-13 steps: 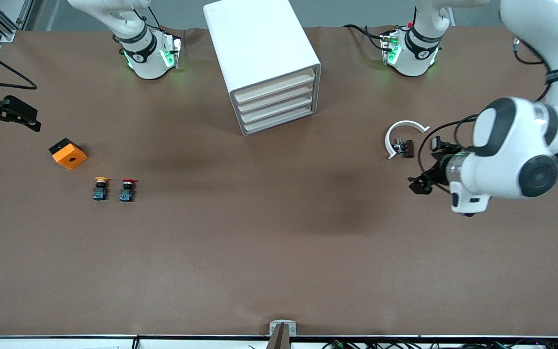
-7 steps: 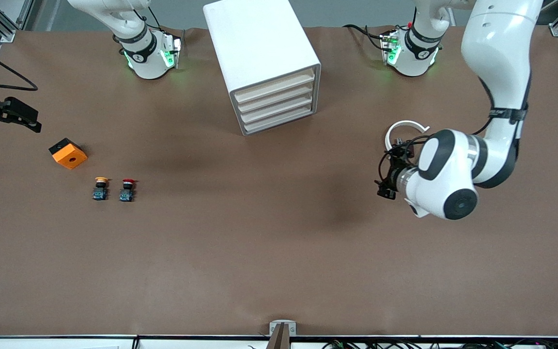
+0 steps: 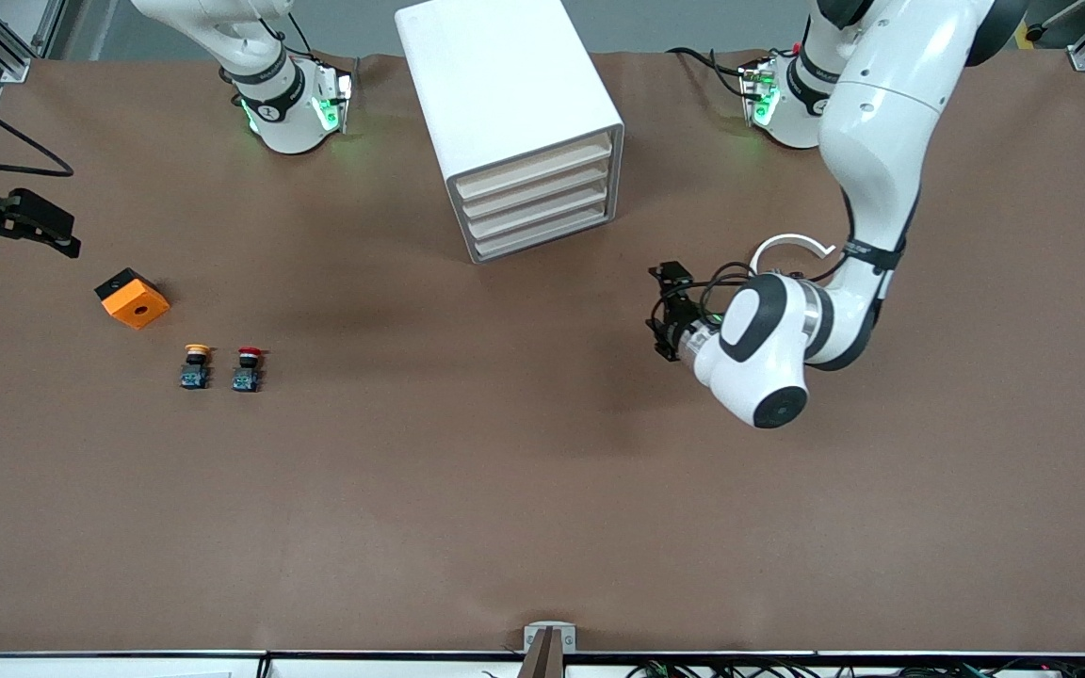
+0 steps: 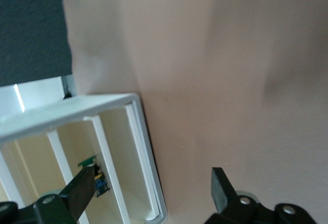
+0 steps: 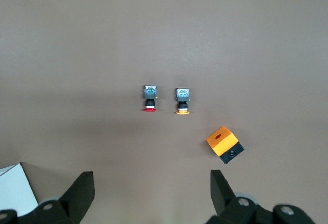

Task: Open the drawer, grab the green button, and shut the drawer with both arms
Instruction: 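Grasp the drawer handle with the left gripper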

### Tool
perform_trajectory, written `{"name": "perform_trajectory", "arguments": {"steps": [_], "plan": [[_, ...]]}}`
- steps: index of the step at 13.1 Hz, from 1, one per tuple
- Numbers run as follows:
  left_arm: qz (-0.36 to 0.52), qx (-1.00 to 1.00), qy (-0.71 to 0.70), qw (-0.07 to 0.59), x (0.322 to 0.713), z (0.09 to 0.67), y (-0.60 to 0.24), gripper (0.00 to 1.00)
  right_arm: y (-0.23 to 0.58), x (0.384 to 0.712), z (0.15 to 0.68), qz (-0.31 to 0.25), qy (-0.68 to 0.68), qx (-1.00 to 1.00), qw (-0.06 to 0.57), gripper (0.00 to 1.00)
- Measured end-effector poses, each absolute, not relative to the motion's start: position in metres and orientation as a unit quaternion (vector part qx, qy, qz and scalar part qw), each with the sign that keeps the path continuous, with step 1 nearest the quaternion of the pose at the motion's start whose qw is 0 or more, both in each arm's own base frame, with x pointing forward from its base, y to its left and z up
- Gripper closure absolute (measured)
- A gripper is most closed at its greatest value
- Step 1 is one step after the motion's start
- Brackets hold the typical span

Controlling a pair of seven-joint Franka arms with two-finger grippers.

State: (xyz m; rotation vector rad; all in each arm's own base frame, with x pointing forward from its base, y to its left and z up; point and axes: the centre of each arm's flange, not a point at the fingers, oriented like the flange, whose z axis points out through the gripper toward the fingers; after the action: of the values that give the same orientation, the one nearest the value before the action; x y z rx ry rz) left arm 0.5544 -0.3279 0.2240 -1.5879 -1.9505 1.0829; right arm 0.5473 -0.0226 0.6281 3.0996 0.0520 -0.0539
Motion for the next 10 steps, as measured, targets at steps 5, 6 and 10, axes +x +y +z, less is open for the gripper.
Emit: {"name": "perform_trajectory", "arguments": {"steps": [5, 6, 10], "plan": [[0.425, -0.503, -0.706, 0.26, 0.507, 0.195, -0.394, 0.25, -0.023, 0.547, 0.628, -0.017, 0.017, 0.999, 0.021, 0.0], [0.434, -0.493, -0.704, 0.27, 0.498, 0.184, -0.403, 0.33, -0.023, 0.547, 0.628, -0.017, 0.017, 0.999, 0.021, 0.0], [0.446, -0.469, -0.696, 0.312, 0.461, 0.153, -0.436, 0.44, -0.022, 0.547, 0.628, -0.017, 0.017, 0.999, 0.021, 0.0]]}}
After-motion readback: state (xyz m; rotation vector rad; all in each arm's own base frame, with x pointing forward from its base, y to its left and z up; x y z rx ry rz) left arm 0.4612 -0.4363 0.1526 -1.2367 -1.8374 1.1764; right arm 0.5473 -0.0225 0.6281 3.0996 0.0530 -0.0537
